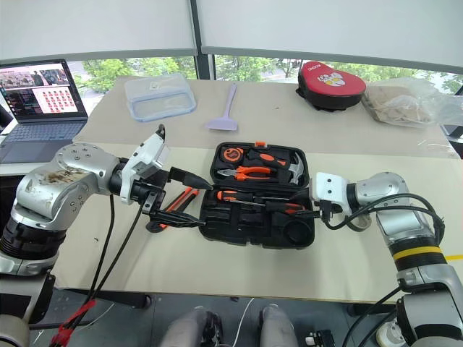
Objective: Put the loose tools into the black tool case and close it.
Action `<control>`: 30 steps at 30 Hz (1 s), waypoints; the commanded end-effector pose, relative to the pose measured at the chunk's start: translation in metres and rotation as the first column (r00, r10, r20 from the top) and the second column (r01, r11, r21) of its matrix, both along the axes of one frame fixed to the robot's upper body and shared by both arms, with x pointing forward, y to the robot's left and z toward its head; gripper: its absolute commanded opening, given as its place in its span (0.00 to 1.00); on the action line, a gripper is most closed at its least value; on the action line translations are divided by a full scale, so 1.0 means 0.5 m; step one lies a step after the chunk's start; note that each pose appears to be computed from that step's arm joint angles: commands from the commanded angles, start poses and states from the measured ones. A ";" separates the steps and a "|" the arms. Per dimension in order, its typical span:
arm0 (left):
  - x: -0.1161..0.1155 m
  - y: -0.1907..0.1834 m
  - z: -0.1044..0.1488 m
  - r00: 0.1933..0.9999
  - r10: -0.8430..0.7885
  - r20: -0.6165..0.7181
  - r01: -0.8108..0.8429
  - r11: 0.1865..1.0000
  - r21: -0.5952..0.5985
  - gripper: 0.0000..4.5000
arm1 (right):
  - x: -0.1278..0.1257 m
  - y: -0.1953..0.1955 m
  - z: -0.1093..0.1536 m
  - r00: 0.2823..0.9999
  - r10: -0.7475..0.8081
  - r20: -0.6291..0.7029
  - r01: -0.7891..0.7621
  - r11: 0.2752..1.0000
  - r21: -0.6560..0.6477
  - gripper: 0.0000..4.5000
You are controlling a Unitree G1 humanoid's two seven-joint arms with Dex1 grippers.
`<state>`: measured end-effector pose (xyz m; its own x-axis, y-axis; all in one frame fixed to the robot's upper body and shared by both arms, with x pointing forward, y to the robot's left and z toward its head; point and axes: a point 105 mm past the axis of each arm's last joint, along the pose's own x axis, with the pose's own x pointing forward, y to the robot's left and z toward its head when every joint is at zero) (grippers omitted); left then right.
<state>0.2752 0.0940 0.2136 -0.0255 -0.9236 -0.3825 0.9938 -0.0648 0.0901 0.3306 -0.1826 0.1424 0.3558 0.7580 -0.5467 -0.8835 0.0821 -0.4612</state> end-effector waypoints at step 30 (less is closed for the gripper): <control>0.039 0.037 -0.007 0.980 0.181 0.082 -0.182 0.983 0.002 1.00 | 0.003 0.097 0.041 1.000 -0.021 0.000 0.021 0.993 0.113 0.01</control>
